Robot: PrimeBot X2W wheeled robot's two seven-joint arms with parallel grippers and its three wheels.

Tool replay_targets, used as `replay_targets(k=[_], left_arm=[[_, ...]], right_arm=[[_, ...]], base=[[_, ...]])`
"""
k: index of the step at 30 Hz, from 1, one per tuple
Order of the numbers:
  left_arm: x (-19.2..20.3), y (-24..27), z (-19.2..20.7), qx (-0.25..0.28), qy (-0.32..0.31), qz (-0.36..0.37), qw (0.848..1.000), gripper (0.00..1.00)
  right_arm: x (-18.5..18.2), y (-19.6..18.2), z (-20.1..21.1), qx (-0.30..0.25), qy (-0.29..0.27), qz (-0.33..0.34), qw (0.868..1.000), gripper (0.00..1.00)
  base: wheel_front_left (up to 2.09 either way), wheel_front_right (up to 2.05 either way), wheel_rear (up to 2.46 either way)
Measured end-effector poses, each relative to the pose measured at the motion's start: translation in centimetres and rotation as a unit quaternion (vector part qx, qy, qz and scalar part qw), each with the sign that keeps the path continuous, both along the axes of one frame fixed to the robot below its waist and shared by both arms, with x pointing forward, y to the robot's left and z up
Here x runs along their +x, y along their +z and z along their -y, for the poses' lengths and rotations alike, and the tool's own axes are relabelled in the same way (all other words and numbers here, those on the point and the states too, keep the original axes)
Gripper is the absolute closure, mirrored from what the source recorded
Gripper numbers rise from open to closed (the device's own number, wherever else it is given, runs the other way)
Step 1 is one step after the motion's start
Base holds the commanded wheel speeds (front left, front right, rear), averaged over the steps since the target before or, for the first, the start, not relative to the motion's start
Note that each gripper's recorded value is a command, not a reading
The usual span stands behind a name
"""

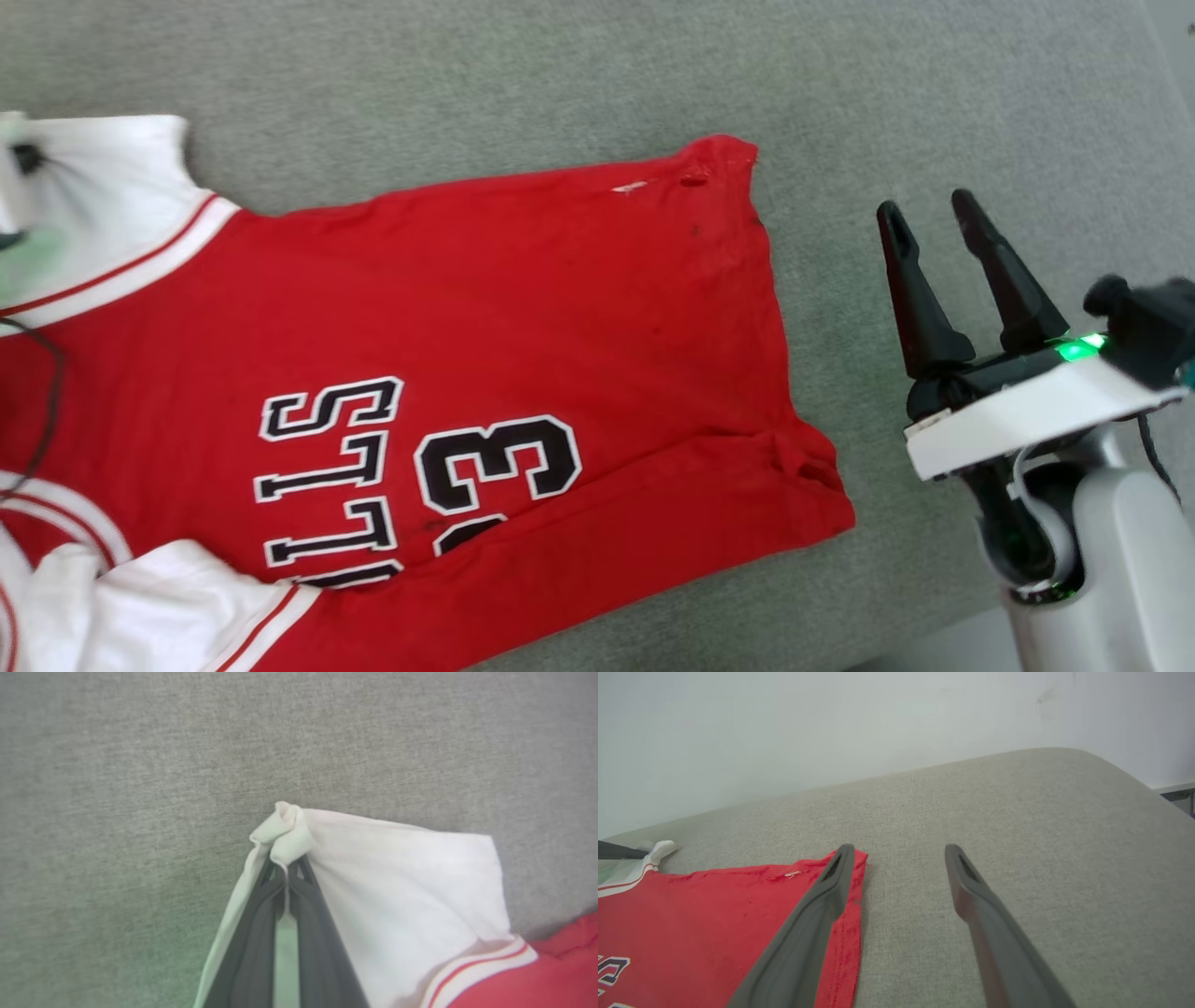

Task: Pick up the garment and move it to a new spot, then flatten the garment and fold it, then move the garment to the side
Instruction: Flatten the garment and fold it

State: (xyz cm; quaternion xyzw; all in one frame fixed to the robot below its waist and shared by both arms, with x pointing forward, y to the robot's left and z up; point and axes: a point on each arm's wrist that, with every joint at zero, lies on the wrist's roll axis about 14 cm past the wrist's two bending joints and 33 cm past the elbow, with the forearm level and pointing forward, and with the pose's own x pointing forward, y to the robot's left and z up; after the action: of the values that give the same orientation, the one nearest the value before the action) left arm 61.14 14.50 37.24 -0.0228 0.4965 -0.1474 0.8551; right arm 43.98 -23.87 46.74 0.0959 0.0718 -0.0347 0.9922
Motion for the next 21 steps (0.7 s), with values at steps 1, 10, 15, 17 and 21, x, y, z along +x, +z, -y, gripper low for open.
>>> replay_targets(k=[1, 10, 15, 17, 21], left_arm=[[-0.1, 0.4, 0.2, -0.004, -0.003, 0.009, 1.000, 1.00], [-0.6, 5.7, 1.0, -0.045, -0.016, 0.098, 0.994, 1.00], [-1.1, 7.8, 0.5, -0.049, -0.021, 0.135, 0.989, 1.00], [-1.4, 8.1, 0.4, -0.050, -0.023, 0.144, 0.988, 1.00], [-1.6, 8.4, 0.0, -0.048, -0.026, 0.157, 0.986, 1.00]], right_arm=[[0.1, -0.5, 0.1, 0.004, 0.004, -0.017, 1.000, 0.00], [2.2, -5.0, -0.6, 0.036, 0.074, -0.187, 0.979, 0.00], [4.8, -5.8, -2.6, 0.046, 0.118, -0.235, 0.964, 0.00], [5.4, -6.8, -3.3, 0.048, 0.131, -0.264, 0.954, 0.00], [6.9, -8.1, -4.8, 0.048, 0.152, -0.294, 0.942, 0.00]], base=[[0.00, 0.00, 0.00], [0.00, 0.00, 0.00], [0.00, 0.00, 0.00], [0.00, 0.00, 0.00], [0.00, 0.00, 0.00]])
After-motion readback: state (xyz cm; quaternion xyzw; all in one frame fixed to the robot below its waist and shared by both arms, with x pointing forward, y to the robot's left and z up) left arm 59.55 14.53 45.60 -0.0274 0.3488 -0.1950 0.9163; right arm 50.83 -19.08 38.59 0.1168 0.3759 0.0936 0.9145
